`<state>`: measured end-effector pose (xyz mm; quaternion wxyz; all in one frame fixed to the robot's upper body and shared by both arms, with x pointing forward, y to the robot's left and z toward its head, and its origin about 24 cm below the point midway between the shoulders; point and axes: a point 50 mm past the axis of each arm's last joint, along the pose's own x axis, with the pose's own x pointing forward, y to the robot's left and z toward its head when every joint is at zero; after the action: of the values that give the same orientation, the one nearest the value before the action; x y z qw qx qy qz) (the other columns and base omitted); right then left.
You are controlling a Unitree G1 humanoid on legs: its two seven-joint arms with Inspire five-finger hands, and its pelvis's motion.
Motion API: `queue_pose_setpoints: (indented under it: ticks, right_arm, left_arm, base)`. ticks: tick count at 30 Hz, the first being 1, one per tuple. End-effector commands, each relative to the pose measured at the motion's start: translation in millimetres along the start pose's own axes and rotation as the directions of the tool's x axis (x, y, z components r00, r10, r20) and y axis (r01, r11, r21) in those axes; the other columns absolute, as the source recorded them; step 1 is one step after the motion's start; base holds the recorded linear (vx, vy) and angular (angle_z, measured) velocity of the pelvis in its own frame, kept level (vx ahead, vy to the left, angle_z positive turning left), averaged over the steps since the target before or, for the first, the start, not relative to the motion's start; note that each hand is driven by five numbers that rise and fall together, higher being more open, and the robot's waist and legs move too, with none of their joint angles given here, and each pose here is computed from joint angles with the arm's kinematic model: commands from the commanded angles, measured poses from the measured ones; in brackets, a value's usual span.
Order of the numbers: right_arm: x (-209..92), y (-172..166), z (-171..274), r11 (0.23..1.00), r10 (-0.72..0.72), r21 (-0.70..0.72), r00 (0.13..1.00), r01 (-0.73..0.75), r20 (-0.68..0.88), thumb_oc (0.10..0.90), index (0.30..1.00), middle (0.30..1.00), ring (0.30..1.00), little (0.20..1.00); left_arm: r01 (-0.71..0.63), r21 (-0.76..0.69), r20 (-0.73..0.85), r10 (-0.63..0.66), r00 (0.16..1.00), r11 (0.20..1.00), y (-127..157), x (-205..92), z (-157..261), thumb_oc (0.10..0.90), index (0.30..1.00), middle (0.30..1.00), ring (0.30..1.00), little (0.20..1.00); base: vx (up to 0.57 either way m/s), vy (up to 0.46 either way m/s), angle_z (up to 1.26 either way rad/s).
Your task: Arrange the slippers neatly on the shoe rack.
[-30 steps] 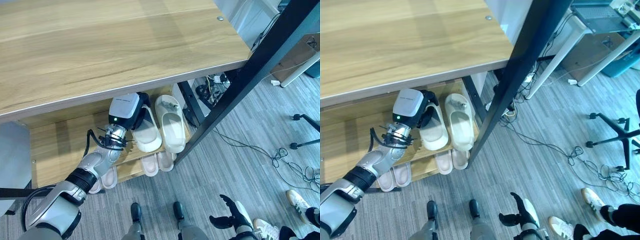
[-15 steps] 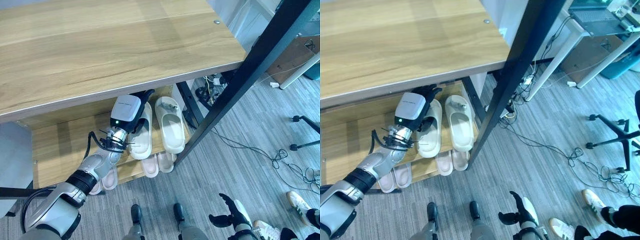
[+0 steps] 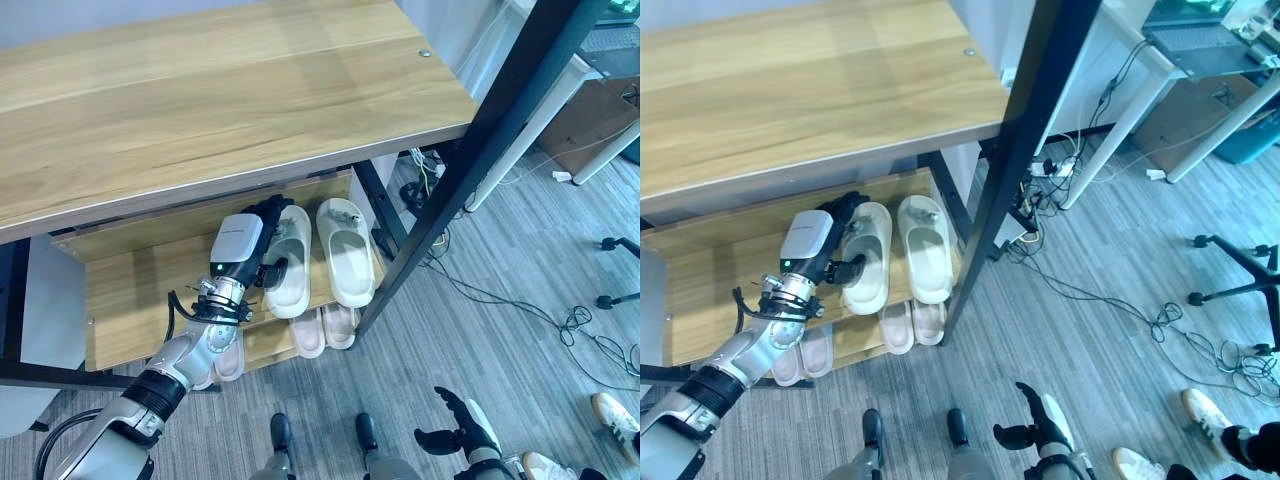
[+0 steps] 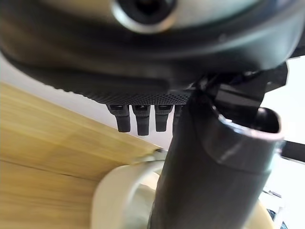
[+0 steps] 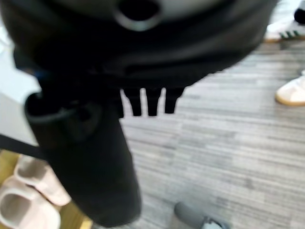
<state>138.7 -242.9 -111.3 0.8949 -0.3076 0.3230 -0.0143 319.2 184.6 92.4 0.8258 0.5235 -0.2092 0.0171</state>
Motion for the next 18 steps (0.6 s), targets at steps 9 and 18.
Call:
queue_pose_setpoints:
  ticks: [9, 18]
  right_arm:
    - [-13.4, -10.8, -11.2, 0.999, -0.017, 0.04, 1.0, 0.016, 0.005, 0.8, 0.9, 0.9, 0.9, 0.9]
    - [-16.6, -17.5, -10.7, 0.998, -0.012, 0.057, 1.0, 0.011, 0.013, 0.8, 0.9, 0.9, 0.9, 0.9]
  left_arm:
    - [-0.187, -0.24, -0.009, 0.19, 0.982, 0.953, 45.9, 12.2, 3.0, 0.8, 0.9, 0.9, 0.9, 0.9]
    - [-0.2, -0.722, -0.253, 0.016, 0.967, 0.662, 13.2, -30.5, -22.0, 0.8, 0.9, 0.9, 0.9, 0.9]
  base:
    - [0.0, -0.008, 0.01]
    - [0.0, 0.0, 0.0]
